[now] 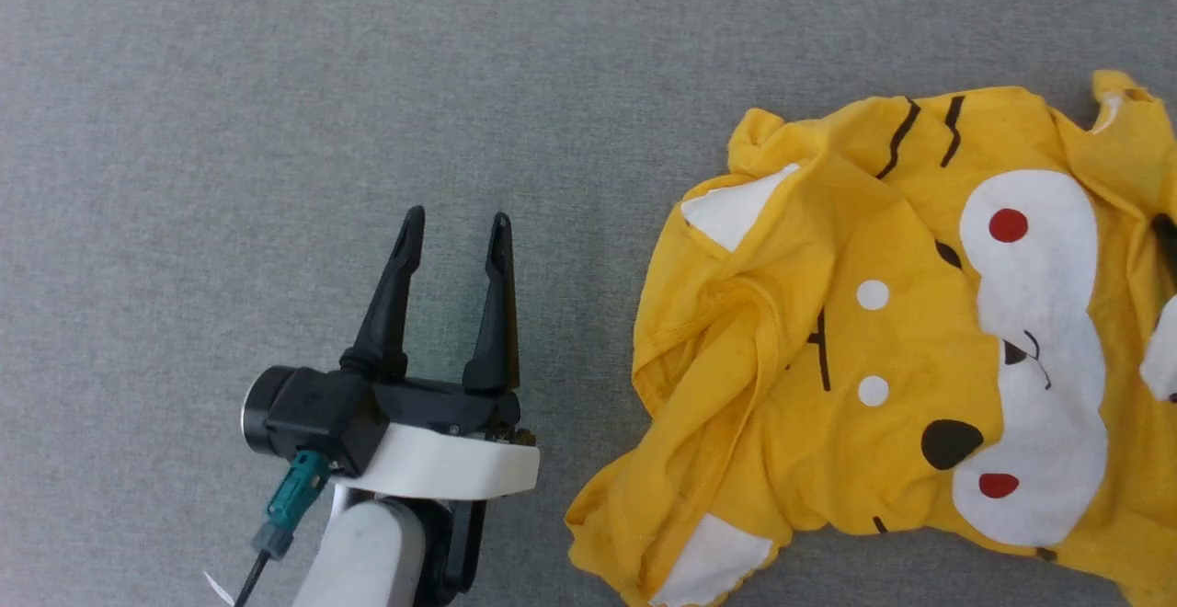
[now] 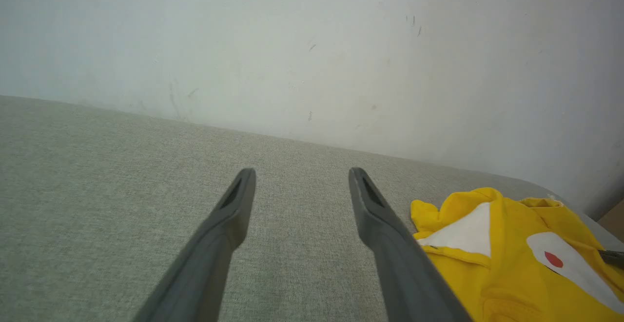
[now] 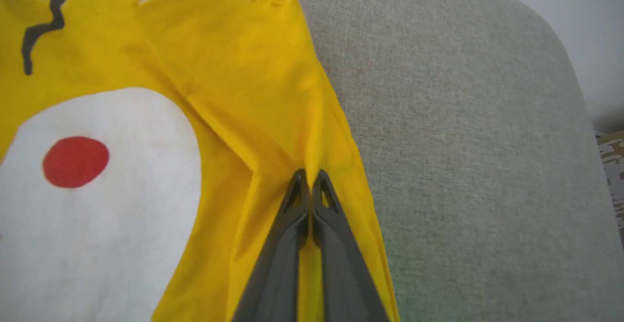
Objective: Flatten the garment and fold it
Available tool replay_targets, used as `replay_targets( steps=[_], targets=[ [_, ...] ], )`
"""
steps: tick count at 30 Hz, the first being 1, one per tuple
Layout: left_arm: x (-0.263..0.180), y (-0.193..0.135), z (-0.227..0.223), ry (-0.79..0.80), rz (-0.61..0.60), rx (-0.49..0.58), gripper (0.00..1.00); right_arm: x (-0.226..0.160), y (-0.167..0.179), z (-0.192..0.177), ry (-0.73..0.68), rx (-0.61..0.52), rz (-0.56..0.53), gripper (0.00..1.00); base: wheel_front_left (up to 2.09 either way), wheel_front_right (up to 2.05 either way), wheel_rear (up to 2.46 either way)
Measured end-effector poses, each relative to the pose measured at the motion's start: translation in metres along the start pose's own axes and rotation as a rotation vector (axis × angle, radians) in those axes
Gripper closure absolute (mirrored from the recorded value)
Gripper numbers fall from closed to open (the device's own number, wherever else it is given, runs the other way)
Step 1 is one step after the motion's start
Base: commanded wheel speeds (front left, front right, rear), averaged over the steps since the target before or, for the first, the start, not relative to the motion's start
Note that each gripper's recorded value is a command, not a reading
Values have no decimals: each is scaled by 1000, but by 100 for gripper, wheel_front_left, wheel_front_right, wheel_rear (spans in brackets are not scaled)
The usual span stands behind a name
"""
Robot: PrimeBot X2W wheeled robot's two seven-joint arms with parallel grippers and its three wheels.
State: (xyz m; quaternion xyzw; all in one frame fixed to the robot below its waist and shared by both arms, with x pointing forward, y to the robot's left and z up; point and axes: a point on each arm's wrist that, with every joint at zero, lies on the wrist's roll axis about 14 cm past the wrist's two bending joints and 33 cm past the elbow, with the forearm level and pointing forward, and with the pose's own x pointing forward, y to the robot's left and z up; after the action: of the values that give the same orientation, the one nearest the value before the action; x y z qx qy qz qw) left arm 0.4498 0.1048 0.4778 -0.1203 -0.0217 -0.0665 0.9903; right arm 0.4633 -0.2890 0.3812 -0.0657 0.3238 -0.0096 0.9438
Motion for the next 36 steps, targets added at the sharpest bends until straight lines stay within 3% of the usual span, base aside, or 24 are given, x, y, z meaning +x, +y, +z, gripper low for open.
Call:
replay_targets(
  steps=[8, 12, 18, 19, 20, 21, 26, 30, 36],
  targets=[
    [1, -15, 5, -13, -41, -13, 0, -42, -57, 21, -129, 104, -157, 100, 0, 0, 0],
    [2, -22, 8, -20, -61, -19, 0, -83, -88, -27, -39, 205, -279, 100, 0, 0, 0],
    [3, -29, 6, -16, -79, -25, 0, -147, -104, -132, 244, 312, -434, 100, 0, 0, 0],
    [2, -30, 5, -13, -86, -27, 0, -152, -103, -139, 259, 316, -442, 86, 0, 0, 0],
    [2, -31, 4, -9, -88, -28, 0, -152, -102, -138, 243, 322, -447, 51, 0, 0, 0],
    [2, -32, 3, -6, -94, -29, 0, -151, -100, -133, 209, 329, -447, 0, 0, 0, 0],
    [4, -38, 0, -1, -116, -29, 0, -127, -85, -60, -47, 288, -367, 0, 0, 0, 0],
    [3, -37, -1, 2, -115, -29, 0, -108, -47, 12, -226, 226, -204, 0, 0, 0, 0],
    [2, -28, -2, 5, -92, -29, 0, -78, 11, 33, -168, 119, 14, 0, 0, 0, 0]
  ],
)
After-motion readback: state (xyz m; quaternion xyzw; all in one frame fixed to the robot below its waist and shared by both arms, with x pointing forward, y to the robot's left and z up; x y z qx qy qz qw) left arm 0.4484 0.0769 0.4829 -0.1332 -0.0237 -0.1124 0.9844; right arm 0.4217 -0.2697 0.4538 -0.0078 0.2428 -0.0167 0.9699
